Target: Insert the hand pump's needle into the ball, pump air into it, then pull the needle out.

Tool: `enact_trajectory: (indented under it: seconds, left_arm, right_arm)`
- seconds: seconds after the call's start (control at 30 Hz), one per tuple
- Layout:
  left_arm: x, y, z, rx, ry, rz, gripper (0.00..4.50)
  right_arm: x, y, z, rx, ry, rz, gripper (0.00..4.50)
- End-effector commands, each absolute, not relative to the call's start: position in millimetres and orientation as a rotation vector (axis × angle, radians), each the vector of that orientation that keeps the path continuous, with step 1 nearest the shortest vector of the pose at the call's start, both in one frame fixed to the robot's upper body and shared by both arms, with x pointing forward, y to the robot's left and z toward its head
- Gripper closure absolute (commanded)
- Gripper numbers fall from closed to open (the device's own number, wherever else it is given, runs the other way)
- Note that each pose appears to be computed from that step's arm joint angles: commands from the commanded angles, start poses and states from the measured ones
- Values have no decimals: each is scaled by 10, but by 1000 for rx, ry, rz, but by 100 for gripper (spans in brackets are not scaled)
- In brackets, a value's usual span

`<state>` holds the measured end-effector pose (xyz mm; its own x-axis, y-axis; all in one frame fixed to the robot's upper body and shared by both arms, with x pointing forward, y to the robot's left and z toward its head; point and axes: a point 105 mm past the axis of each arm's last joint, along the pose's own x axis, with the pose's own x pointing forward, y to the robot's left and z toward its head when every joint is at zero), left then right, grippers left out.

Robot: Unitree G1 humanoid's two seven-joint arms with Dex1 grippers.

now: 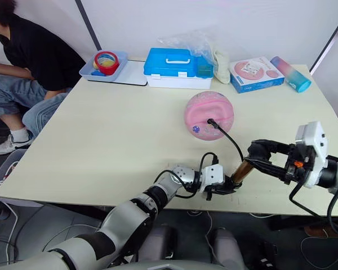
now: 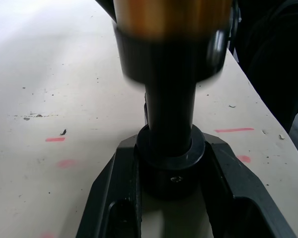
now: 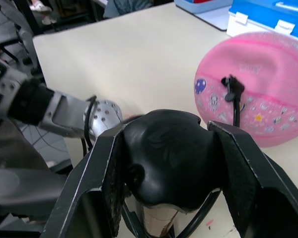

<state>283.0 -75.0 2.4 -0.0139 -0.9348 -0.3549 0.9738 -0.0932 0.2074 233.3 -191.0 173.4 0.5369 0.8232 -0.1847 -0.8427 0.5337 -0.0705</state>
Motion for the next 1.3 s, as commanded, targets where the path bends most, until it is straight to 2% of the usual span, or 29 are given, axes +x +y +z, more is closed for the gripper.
enact_trajectory:
  seconds: [0.03,0.37,0.73,1.3]
  left_arm:
    - [2648,-815,-118,489,167,-1682,342]
    - [2639,-815,-127,484,174,-1684,342]
    - [2619,-829,-137,474,179,-1686,342]
    - [2566,-845,-162,478,178,-1707,342]
  right_arm:
    - [2374,-1950,1480,-159,199,966,245]
    - [2381,-1947,1429,-174,186,967,245]
    - [2316,-2027,1920,-215,99,968,245]
    - [2115,-2189,2973,-228,-48,945,245]
